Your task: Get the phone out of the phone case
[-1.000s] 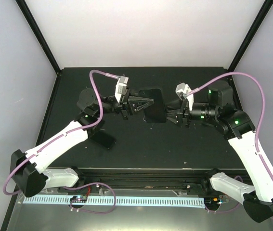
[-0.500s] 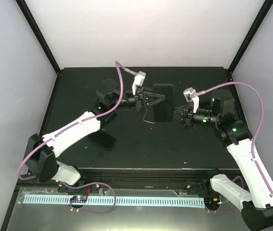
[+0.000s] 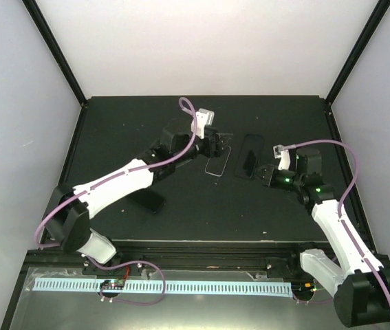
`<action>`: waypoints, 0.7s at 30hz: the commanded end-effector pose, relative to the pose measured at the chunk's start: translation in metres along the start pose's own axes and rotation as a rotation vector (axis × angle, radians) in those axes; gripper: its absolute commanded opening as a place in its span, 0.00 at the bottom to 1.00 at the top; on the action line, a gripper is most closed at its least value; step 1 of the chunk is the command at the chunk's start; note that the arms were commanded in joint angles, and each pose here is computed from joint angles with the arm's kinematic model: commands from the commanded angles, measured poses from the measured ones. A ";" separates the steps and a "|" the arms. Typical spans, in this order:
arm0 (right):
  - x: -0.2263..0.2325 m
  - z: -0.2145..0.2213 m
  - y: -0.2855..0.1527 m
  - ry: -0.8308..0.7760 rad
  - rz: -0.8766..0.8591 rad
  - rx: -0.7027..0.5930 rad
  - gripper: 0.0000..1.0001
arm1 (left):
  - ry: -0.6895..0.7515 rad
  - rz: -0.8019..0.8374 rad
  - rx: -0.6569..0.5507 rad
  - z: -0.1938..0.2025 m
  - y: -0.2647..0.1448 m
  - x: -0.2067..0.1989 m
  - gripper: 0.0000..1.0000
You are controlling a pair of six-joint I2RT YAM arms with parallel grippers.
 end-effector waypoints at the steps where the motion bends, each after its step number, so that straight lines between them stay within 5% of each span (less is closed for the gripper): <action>1: -0.013 -0.007 0.003 0.088 0.140 -0.049 0.01 | 0.229 -0.156 -0.027 0.026 -0.007 -0.016 0.75; 6: -0.033 0.002 0.014 0.143 0.212 -0.030 0.01 | 0.423 -0.140 0.010 0.085 0.006 -0.030 0.66; 11: -0.043 0.004 0.030 0.120 0.154 -0.004 0.01 | 0.564 -0.155 0.027 0.132 0.017 -0.042 0.68; 15: -0.061 -0.002 0.044 0.181 0.163 0.082 0.01 | 0.578 -0.183 0.060 0.156 0.021 -0.038 0.78; 21: -0.069 -0.001 0.047 0.194 0.213 0.103 0.01 | 0.607 -0.204 0.080 0.172 0.027 -0.027 0.76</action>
Point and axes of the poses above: each gripper's point midway between its finger pads, its own y axis out along the fingers, its own x axis along the line the jaws close on, z = x × y, the point moved 10 cm from there along -y, back along the fingers, and after that the axes turned 5 degrees about -y, right-handed, at the moved point
